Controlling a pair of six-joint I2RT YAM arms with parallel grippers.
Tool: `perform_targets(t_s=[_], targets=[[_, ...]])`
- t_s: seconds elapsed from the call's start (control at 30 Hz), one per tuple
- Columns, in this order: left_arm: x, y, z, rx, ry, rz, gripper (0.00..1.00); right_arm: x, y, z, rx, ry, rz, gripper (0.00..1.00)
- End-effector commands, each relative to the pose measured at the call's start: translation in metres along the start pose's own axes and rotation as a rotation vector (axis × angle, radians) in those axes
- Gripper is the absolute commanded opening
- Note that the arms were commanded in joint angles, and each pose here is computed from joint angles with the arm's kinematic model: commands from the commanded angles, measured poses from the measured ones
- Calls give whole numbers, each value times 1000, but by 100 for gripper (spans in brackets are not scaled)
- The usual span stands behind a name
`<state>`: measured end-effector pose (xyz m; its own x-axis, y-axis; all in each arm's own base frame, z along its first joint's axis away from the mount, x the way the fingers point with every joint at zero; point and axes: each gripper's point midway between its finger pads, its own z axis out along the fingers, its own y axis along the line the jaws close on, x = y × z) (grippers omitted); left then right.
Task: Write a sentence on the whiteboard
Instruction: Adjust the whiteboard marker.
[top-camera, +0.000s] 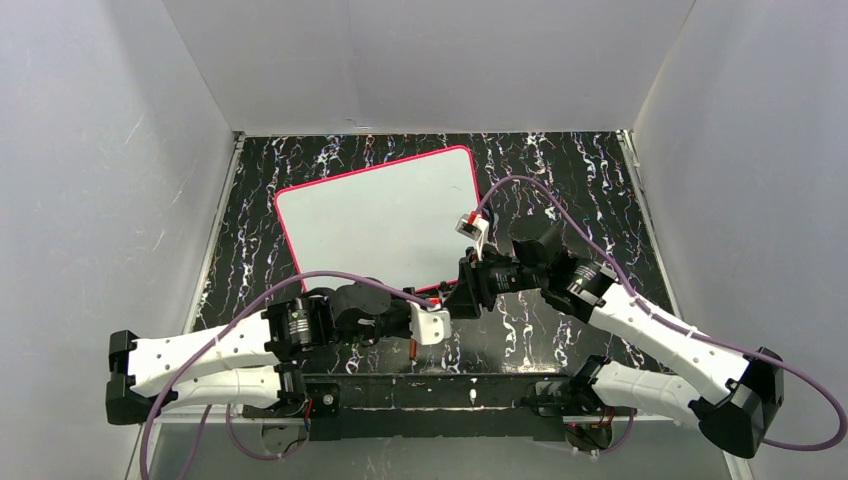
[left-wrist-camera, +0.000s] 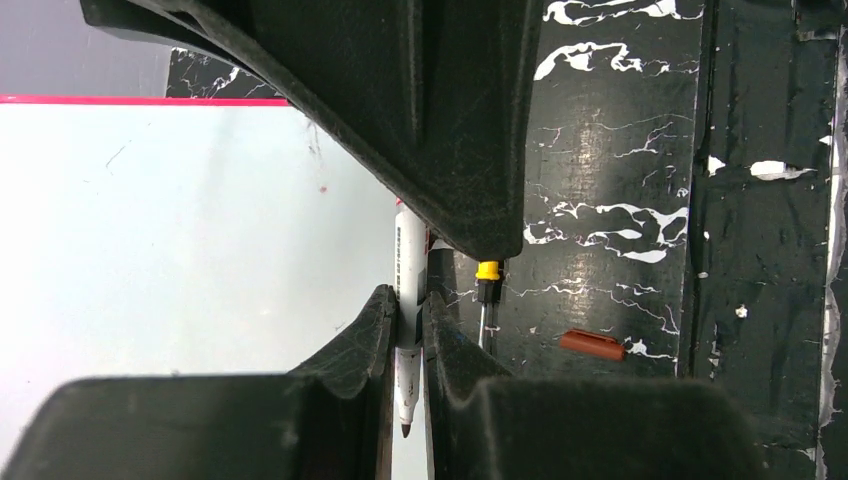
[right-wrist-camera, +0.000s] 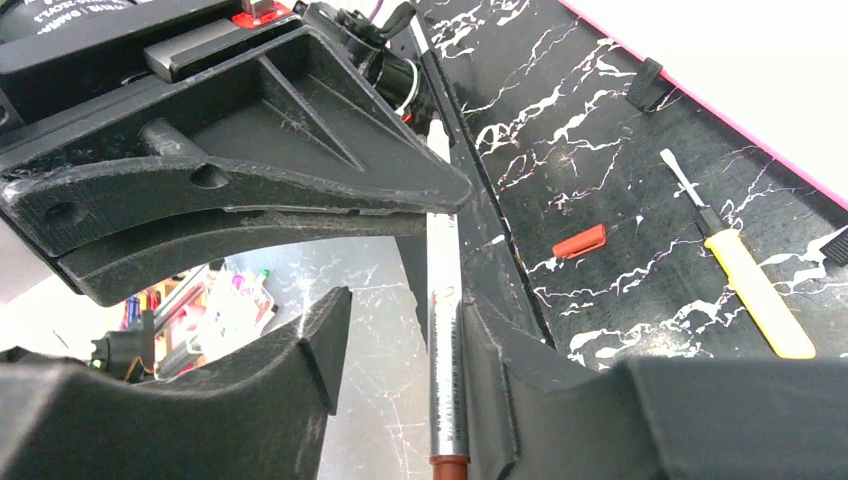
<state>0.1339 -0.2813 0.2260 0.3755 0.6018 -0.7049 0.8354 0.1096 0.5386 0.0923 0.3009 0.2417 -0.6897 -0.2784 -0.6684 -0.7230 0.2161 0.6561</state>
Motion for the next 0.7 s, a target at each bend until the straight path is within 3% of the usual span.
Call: perform_targets(t_s=[0.0,0.37,0.67], targets=[[8,8,-8,-50,19,-22,0,-19,15,0,-56,-97,-19,48],[2,6,-12,-30,-5,-45,0,-24,18,5,-94,-126,0,33],[2,4,-11,-17,-1,-51,0,-28,21,4,-106,-147,-8,38]])
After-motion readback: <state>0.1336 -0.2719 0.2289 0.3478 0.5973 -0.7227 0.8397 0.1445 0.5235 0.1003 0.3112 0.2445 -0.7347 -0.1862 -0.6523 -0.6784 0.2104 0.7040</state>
